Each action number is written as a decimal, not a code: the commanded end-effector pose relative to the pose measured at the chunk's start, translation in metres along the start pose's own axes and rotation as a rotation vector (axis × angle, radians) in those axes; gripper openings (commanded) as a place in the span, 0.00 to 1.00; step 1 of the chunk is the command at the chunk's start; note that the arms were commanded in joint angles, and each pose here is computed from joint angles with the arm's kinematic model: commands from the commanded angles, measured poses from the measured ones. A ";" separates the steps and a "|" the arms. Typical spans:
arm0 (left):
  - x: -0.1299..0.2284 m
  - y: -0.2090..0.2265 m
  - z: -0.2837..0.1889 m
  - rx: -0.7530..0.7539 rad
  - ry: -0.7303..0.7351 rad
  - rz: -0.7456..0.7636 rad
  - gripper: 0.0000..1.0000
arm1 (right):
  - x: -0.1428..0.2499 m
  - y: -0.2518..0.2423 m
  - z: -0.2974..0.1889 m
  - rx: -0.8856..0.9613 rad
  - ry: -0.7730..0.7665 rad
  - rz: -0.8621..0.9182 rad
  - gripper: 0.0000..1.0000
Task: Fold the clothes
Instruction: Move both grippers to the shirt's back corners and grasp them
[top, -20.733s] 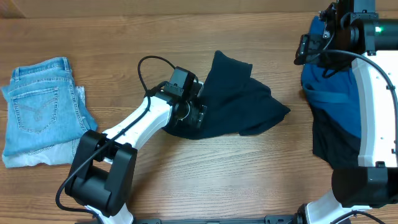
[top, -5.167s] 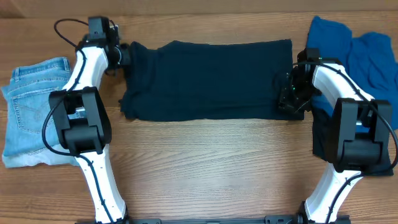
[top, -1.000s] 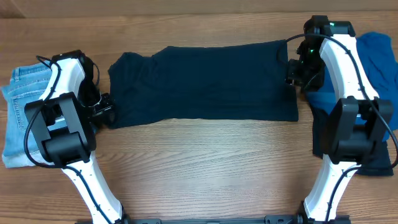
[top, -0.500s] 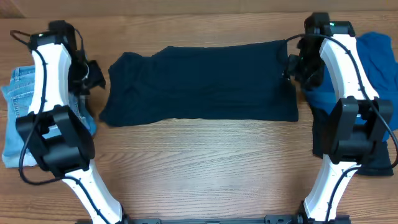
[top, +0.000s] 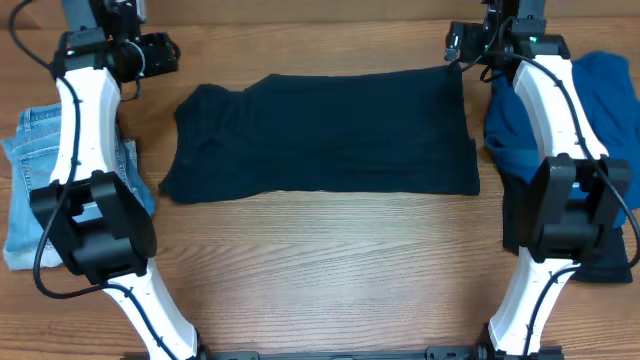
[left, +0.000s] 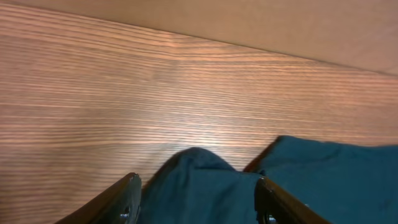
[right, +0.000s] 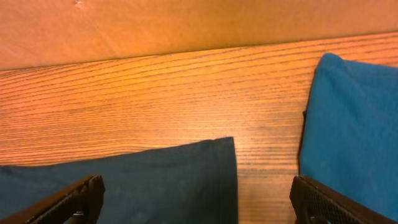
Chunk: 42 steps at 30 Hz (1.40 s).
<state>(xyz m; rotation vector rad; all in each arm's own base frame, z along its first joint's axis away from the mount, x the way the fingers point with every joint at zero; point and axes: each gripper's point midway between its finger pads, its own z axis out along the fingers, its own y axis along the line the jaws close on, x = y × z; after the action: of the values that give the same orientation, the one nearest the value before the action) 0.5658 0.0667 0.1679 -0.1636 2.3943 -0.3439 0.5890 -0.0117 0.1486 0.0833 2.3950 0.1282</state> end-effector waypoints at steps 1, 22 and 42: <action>0.021 -0.003 0.033 0.036 0.064 0.007 0.62 | 0.029 -0.001 0.041 -0.015 0.075 -0.020 1.00; 0.084 -0.001 0.145 0.073 0.150 0.044 0.63 | 0.092 -0.004 0.142 -0.082 0.117 -0.054 0.81; 0.095 0.009 0.143 0.016 0.198 -0.014 0.04 | 0.105 -0.002 0.140 -0.094 0.172 -0.016 0.04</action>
<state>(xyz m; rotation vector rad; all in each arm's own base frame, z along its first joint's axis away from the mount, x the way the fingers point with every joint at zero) 0.5900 0.0310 0.0104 -0.1386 2.5771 -0.3560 0.6181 0.0024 0.0047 -0.0014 2.4847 0.2306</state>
